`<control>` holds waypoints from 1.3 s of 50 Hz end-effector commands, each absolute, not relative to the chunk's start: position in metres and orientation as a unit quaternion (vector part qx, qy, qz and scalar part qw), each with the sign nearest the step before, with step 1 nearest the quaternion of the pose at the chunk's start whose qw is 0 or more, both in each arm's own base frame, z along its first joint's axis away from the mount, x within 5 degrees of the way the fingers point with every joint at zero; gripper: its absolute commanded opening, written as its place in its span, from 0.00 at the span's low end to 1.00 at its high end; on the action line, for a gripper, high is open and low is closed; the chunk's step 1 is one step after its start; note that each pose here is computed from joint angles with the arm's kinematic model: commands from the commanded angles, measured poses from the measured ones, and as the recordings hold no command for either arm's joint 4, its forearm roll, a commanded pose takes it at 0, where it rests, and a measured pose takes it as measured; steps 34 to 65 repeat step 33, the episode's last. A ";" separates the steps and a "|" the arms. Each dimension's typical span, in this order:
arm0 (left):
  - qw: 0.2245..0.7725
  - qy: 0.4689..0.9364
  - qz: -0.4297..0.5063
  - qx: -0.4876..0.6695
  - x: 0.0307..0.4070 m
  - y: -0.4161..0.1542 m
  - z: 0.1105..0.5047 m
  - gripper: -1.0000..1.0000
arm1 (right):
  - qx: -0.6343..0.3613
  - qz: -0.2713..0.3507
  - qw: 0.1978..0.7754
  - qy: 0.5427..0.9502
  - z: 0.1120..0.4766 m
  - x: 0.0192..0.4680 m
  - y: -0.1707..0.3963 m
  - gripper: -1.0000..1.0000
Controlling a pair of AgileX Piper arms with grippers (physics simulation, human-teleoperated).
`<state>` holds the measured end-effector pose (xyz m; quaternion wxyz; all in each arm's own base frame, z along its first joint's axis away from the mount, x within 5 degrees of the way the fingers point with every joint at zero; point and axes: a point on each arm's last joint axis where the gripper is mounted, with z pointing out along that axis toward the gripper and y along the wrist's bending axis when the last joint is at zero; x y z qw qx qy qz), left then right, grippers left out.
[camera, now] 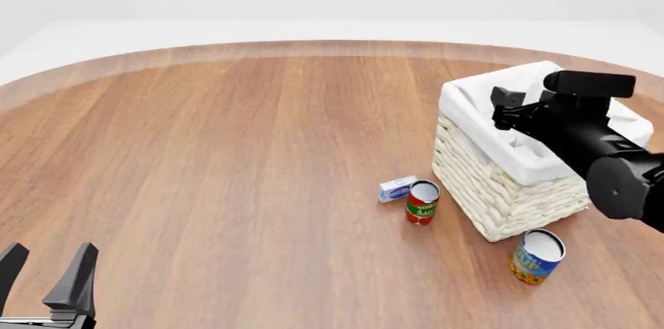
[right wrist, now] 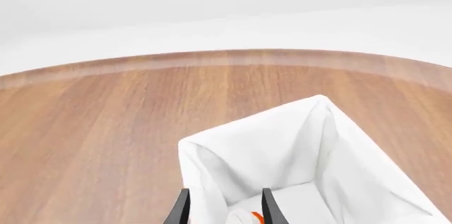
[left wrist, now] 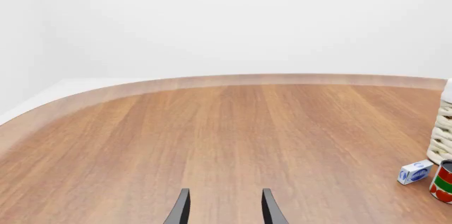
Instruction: Pick up the ketchup, and put it in the basket.
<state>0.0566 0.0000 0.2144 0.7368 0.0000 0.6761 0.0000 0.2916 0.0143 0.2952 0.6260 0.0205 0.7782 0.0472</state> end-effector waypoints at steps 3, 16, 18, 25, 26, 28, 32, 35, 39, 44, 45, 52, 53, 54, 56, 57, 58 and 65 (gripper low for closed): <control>0.737 0.676 0.000 0.000 0.057 0.000 0.214 1.00 | -0.002 0.075 0.653 0.753 0.309 0.269 0.032 1.00; 0.737 0.676 0.000 0.000 0.057 0.000 0.214 1.00 | -0.033 0.096 0.701 0.706 0.321 0.218 0.040 1.00; 0.737 0.676 0.000 0.000 0.057 0.000 0.214 1.00 | -0.065 0.105 0.721 0.682 0.321 0.190 0.046 1.00; 0.737 0.676 0.000 0.000 0.057 0.000 0.214 1.00 | -0.166 0.106 0.751 0.630 0.271 0.120 0.050 1.00; 0.737 0.676 0.000 0.000 0.057 0.000 0.214 1.00 | -0.194 0.094 0.739 0.638 0.245 0.111 0.050 1.00; 0.737 0.676 0.000 0.000 0.057 0.000 0.214 1.00 | -0.244 0.087 0.717 0.647 0.213 0.103 0.054 1.00; 0.737 0.676 0.000 0.000 0.057 0.000 0.214 1.00 | -0.282 0.045 0.695 0.660 0.208 0.065 0.033 1.00; 0.737 0.676 0.000 0.000 0.057 0.000 0.214 1.00 | -0.290 0.041 0.692 0.660 0.202 0.050 0.026 1.00; 0.737 0.676 0.000 0.000 0.057 0.000 0.214 1.00 | -0.290 0.041 0.692 0.660 0.202 0.050 0.026 1.00; 0.737 0.676 0.000 0.000 0.057 0.000 0.214 1.00 | -0.290 0.041 0.692 0.660 0.202 0.050 0.026 1.00; 0.737 0.676 0.000 0.000 0.057 0.000 0.214 1.00 | -0.290 0.041 0.692 0.660 0.202 0.050 0.026 1.00; 0.737 0.676 0.000 0.000 0.057 0.000 0.214 1.00 | -0.290 0.041 0.692 0.660 0.202 0.050 0.026 1.00; 0.737 0.676 0.000 0.000 0.057 0.000 0.214 1.00 | -0.290 0.041 0.692 0.660 0.202 0.050 0.026 1.00; 0.737 0.676 0.000 0.000 0.057 0.000 0.214 1.00 | -0.290 0.041 0.692 0.660 0.202 0.050 0.026 1.00; 0.737 0.676 0.000 0.000 0.057 0.000 0.214 1.00 | -0.290 0.041 0.692 0.660 0.202 0.050 0.026 1.00; 0.737 0.676 0.000 0.000 0.057 0.000 0.214 1.00 | -0.290 0.041 0.692 0.660 0.202 0.050 0.026 1.00; 0.737 0.676 0.000 0.000 0.057 0.000 0.214 1.00 | -0.290 0.041 0.692 0.660 0.202 0.050 0.026 1.00; 0.737 0.676 0.000 0.000 0.057 0.000 0.214 1.00 | -0.290 0.041 0.692 0.660 0.202 0.050 0.026 1.00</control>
